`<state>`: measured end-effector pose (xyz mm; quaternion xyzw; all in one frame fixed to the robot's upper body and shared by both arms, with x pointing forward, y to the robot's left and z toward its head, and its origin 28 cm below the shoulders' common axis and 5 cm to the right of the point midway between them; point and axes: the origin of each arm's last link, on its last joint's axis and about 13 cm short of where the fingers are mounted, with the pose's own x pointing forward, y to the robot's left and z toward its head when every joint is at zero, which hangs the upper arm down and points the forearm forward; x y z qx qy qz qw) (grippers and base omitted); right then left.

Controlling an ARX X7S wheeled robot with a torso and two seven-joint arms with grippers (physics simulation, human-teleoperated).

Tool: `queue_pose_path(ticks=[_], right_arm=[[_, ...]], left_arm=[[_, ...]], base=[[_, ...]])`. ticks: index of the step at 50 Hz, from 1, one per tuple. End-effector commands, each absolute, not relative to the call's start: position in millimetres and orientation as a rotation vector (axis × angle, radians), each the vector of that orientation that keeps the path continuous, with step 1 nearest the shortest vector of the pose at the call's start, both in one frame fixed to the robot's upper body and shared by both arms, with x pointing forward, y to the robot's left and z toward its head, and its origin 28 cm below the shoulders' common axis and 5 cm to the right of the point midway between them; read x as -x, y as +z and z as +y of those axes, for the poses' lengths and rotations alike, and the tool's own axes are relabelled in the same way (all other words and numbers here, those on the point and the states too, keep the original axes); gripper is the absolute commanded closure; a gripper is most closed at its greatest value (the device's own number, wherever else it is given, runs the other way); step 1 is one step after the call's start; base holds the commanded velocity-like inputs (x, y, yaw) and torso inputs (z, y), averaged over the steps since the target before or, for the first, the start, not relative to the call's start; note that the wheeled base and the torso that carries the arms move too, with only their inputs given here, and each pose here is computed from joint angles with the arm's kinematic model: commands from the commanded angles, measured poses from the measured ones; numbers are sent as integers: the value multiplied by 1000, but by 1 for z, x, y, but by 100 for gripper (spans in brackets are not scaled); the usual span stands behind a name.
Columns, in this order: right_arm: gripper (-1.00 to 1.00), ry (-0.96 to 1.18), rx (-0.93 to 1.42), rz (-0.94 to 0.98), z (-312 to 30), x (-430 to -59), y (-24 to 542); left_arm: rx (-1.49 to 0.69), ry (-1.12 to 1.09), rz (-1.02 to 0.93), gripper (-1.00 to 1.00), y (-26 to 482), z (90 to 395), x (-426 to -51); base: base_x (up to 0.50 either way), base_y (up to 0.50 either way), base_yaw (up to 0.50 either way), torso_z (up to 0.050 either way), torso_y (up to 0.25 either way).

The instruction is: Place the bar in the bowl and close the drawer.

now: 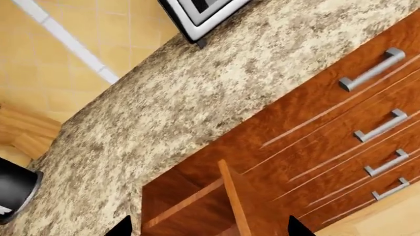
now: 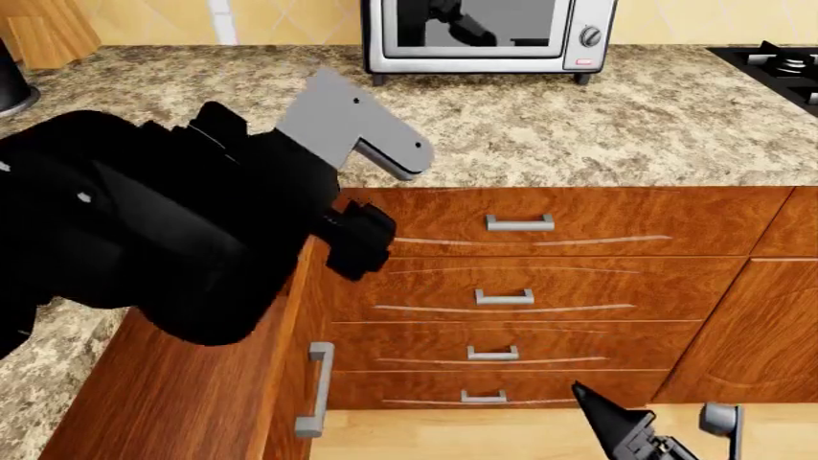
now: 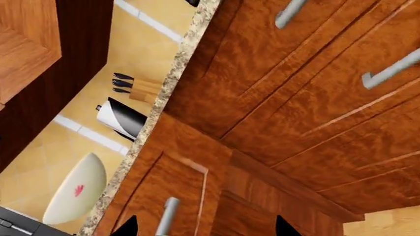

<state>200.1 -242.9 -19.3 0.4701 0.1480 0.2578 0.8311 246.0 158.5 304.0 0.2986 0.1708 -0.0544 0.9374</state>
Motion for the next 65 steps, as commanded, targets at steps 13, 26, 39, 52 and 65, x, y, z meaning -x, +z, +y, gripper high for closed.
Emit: queue_pose_path(ticks=[13,26,39,52,65], right_arm=[[-100,365,-1062,272,-268,-197,-68],[-100,358,-1066,278,-265,-199,-69],[-100,332,-1078,276,-267,-193,-71],[-100,323,-1085,276,-269,-189,-72],[-100,319,-1087,284,-270,-181,-76]], left_arm=[[-914,-88,133,-100,256,99,-209],[-969,-152,108,-100,232,76,-193],[-1044,-125,120,-100,207,69,-203],[-1044,-126,206,-100,191,64,-207],[-1098,-99,272,-100,163,63,-218]], base=[[0,0,0,0,0],[0,0,0,0,0],[0,0,0,0,0],[0,0,0,0,0],[0,0,0,0,0]])
